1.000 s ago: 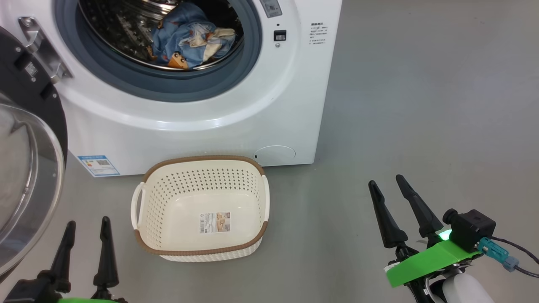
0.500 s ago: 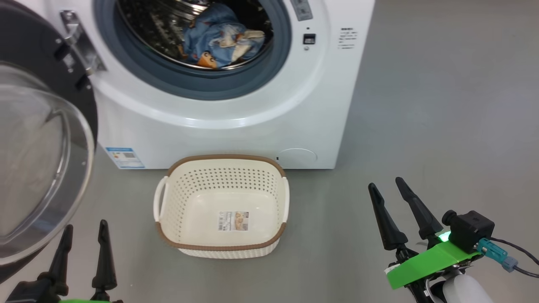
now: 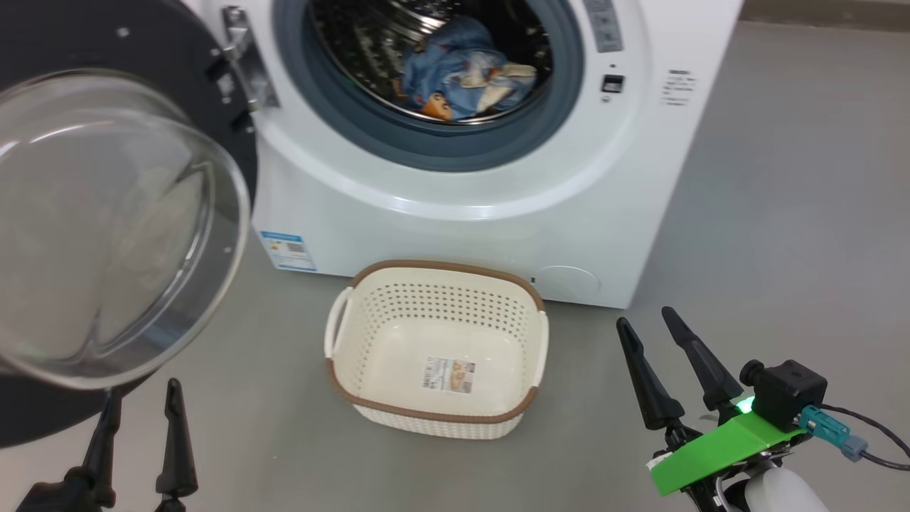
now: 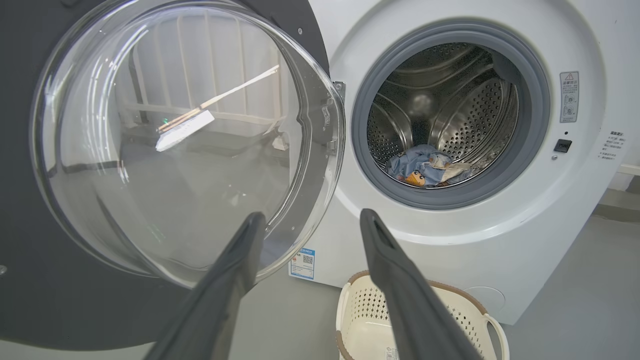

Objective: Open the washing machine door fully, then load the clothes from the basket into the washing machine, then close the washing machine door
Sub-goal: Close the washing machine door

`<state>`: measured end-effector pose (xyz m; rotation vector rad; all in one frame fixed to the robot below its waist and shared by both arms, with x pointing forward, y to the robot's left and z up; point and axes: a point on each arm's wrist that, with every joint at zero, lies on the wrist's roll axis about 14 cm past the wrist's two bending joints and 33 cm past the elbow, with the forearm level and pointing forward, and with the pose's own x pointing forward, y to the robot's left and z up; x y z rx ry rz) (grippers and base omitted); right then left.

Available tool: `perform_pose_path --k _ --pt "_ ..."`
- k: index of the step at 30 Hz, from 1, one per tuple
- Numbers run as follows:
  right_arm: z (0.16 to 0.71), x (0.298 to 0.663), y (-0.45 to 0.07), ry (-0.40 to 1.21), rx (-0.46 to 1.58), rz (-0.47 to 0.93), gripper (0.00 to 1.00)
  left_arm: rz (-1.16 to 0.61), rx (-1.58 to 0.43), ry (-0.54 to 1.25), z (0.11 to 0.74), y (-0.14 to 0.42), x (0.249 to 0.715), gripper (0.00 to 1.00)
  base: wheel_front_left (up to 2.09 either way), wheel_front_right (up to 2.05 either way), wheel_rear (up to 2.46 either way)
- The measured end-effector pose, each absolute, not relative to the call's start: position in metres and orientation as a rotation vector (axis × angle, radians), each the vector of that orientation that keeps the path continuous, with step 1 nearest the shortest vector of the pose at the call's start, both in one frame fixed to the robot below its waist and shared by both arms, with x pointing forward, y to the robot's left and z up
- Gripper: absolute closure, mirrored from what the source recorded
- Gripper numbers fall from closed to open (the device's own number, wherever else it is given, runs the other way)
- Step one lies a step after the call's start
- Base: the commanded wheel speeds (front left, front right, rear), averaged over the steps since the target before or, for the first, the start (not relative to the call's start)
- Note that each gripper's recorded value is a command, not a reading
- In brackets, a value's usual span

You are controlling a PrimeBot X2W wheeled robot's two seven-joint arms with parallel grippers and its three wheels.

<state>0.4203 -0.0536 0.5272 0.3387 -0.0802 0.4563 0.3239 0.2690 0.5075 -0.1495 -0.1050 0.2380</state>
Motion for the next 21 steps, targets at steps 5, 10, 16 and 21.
perform_pose_path --k 5,10,16,21 --pt "0.527 0.419 -0.039 -0.073 0.341 0.497 0.00 0.288 -0.149 -0.110 0.508 0.281 0.309 0.00 0.00 0.00 0.00" --pt "0.527 0.416 -0.019 -0.062 0.342 0.550 0.00 0.351 -0.136 -0.123 0.511 0.297 0.290 0.00 0.00 0.00 0.00" --pt "0.532 0.414 -0.002 -0.068 0.344 0.596 0.00 0.395 -0.135 -0.136 0.514 0.307 0.275 0.00 0.00 0.00 0.00" --pt "0.534 0.413 0.009 -0.067 0.349 0.625 0.00 0.424 -0.124 -0.137 0.514 0.313 0.266 0.00 0.00 0.00 0.00"
